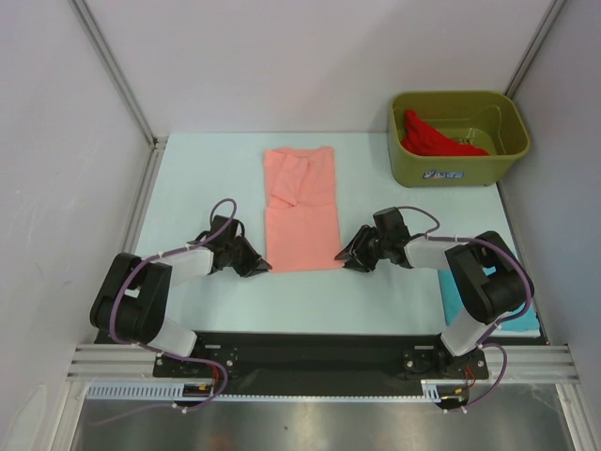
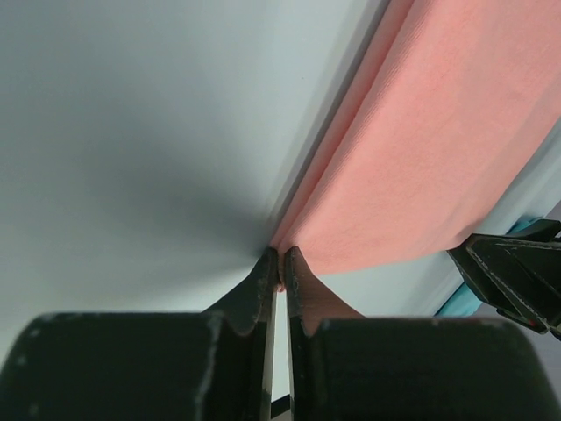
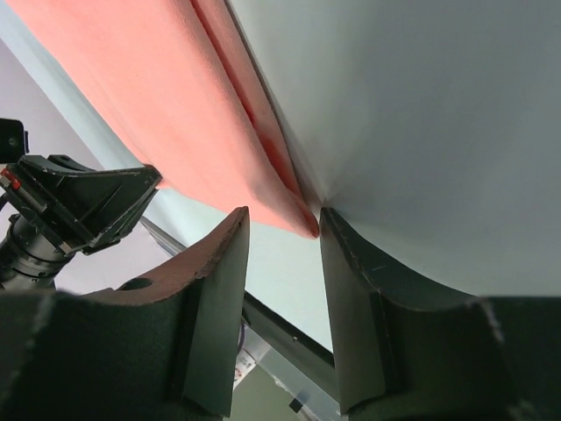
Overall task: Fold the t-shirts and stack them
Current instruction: Fold the tshirt
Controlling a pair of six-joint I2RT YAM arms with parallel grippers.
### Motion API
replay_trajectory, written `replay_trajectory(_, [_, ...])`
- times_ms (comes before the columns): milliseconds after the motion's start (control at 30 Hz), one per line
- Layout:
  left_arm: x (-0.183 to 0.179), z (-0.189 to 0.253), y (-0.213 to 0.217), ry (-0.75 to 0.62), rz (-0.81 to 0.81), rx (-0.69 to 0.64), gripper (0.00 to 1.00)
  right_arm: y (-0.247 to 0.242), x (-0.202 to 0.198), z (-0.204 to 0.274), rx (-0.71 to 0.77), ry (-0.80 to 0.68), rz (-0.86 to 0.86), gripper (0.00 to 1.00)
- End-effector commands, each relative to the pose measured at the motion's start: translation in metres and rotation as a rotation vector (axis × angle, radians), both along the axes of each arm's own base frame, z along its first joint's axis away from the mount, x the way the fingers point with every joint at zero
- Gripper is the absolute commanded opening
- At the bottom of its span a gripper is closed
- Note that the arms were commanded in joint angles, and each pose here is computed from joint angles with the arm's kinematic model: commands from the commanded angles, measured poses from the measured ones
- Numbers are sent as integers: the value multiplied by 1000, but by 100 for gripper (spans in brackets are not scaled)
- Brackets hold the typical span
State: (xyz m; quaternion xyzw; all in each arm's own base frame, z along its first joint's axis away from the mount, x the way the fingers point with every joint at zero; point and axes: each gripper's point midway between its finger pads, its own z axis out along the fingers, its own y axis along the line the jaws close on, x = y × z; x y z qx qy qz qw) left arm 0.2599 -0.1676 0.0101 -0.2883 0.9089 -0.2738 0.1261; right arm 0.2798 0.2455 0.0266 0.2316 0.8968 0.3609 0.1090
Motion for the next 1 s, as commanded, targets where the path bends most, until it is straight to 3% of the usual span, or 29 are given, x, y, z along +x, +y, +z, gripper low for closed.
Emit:
replay_trajectory(0, [-27, -37, 30, 110, 0, 174, 8, -11, -12, -15, -77, 39, -12, 43])
replay_trajectory(67, [-26, -37, 30, 106, -3, 174, 5, -11, -13, -19, -80, 47, -7, 43])
replay_trajectory(167, [-27, -36, 31, 105, -15, 184, 0, -9, -12, -22, -79, 44, 16, 33])
replay_trajectory(200, [-27, -36, 33, 103, -23, 194, 1, -8, -12, -22, -79, 38, 22, 21])
replay_trajectory(300, [-31, -34, 34, 96, -43, 204, 1, -9, -14, -21, -92, 13, 60, 0])
replay_trajectory(533, [-60, -23, 22, 73, -111, 247, 0, -13, -48, -15, -173, -44, 212, 0])
replay_trajectory(800, [-134, -18, 16, 108, -68, 225, 0, -37, -136, -20, -191, -14, 290, 0])
replay_trajectory(967, [-182, -13, 10, 104, -143, 244, 1, -44, -171, -6, -143, -23, 249, 0])
